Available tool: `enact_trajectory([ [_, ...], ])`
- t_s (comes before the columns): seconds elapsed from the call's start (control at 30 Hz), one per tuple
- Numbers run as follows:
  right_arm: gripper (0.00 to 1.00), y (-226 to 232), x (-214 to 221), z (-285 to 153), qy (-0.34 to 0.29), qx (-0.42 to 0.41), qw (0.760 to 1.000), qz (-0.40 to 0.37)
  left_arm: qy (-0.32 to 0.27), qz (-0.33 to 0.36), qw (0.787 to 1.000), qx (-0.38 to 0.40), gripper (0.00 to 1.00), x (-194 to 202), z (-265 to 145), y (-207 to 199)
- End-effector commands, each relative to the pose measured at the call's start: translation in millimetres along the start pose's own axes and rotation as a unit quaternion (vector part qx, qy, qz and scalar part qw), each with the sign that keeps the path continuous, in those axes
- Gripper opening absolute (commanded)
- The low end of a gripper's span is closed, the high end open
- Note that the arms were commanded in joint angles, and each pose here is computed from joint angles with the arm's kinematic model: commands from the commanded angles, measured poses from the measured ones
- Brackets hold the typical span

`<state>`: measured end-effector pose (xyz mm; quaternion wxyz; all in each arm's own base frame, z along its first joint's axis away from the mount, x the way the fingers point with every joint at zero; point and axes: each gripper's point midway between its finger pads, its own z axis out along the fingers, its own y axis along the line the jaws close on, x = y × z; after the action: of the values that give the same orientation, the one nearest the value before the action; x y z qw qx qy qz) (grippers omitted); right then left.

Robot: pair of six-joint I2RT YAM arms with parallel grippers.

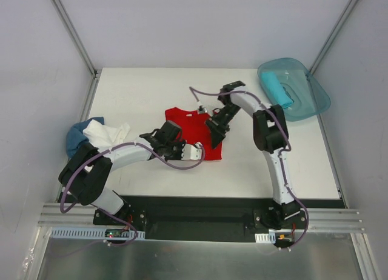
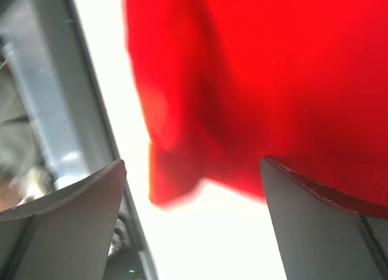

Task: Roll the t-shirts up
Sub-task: Roll the T-shirt to the center of the board.

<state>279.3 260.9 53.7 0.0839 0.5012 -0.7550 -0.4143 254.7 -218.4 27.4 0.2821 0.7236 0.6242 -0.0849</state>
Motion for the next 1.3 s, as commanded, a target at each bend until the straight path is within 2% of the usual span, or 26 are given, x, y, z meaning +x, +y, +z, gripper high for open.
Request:
enact_trajectory([
  [0.0, 0.96, 35.9, 35.7, -103.1, -0.053, 0.059, 0.996, 0.044, 0.002, -0.071, 0.989, 0.127, 0.00, 2.4, -13.3, -56.7],
  [0.07, 0.96, 52.0, 37.8, -134.8, -0.093, 0.141, 0.986, 0.009, -0.011, -0.100, 0.981, 0.166, 0.00, -4.0, -16.4, -67.4],
  [0.1, 0.96, 29.9, 14.8, -167.6, -0.152, 0.254, 0.953, -0.057, -0.022, -0.116, 0.979, 0.165, 0.00, -11.1, -19.4, -57.0],
  [0.13, 0.96, 67.7, 5.5, -208.0, -0.221, 0.361, 0.902, -0.091, -0.023, -0.133, 0.974, 0.181, 0.00, -12.1, -17.1, -58.1],
  [0.17, 0.96, 49.7, 33.5, -193.2, -0.221, 0.417, 0.878, -0.081, -0.020, -0.153, 0.969, 0.192, 0.00, -12.8, -19.6, -59.6],
  [0.2, 0.96, 49.9, 4.9, -223.1, -0.294, 0.486, 0.805, -0.169, -0.031, -0.162, 0.968, 0.189, 0.00, -18.4, -21.3, -49.1],
  [0.23, 0.96, 59.7, 4.5, -218.1, -0.326, 0.491, 0.785, -0.190, -0.034, -0.185, 0.964, 0.190, 0.00, -15.1, -21.1, -43.4],
  [0.27, 0.96, 70.8, 12.8, -197.7, -0.345, 0.473, 0.787, -0.194, -0.049, -0.213, 0.955, 0.200, 0.00, -20.2, -22.7, -41.3],
  [0.3, 0.96, 78.7, 14.4, -172.5, -0.329, 0.434, 0.818, -0.185, -0.056, -0.230, 0.950, 0.202, 0.00, -24.3, -26.2, -34.0],
  [0.33, 0.96, 84.3, 20.0, -147.1, -0.289, 0.395, 0.852, -0.185, -0.060, -0.261, 0.940, 0.213, 0.00, -19.9, -25.6, -30.1],
  [0.37, 0.96, 83.3, 17.0, -132.1, -0.216, 0.374, 0.873, -0.228, -0.075, -0.285, 0.928, 0.229, 0.00, -25.9, -27.8, -28.6],
  [0.4, 0.96, 95.0, 35.7, -85.5, -0.137, 0.319, 0.909, -0.230, -0.080, -0.300, 0.921, 0.237, 0.00, -30.5, -32.1, -22.6],
  [0.43, 0.96, 91.1, 41.1, -74.2, -0.117, 0.320, 0.909, -0.241, -0.081, -0.318, 0.912, 0.245, 0.00, -28.1, -30.0, -21.5],
  [0.47, 0.96, 95.0, 40.5, -71.9, -0.125, 0.334, 0.894, -0.271, -0.087, -0.332, 0.907, 0.246, 0.00, -27.3, -31.5, -17.6],
  [0.5, 0.96, 83.8, 41.2, -49.6, -0.123, 0.339, 0.882, -0.304, -0.094, -0.336, 0.903, 0.249, 0.00, -30.2, -32.5, -14.6],
  [0.57, 0.96, 78.9, 31.1, -43.2, -0.121, 0.365, 0.851, -0.359, -0.093, -0.338, 0.902, 0.250, 0.00, -28.7, -31.4, -13.3],
  [0.67, 0.96, 76.6, 21.0, -24.0, -0.109, 0.355, 0.848, -0.378, -0.096, -0.340, 0.900, 0.255, 0.00, -29.9, -30.9, -13.7],
  [0.7, 0.96, 71.4, 19.5, -16.0, -0.104, 0.346, 0.856, -0.370, -0.096, -0.341, 0.899, 0.256, 0.00, -29.9, -30.8, -14.2],
  [0.9, 0.96, 63.5, 0.1, -5.4, -0.097, 0.336, 0.850, -0.395, -0.097, -0.354, 0.891, 0.268, 0.00, -31.1, -26.9, -15.7],
  [1.27, 0.98, 42.3, 3.8, 21.9, -0.052, 0.302, 0.861, -0.405, -0.094, -0.359, 0.889, 0.270, 0.00, -28.4, -24.9, -15.7],
])
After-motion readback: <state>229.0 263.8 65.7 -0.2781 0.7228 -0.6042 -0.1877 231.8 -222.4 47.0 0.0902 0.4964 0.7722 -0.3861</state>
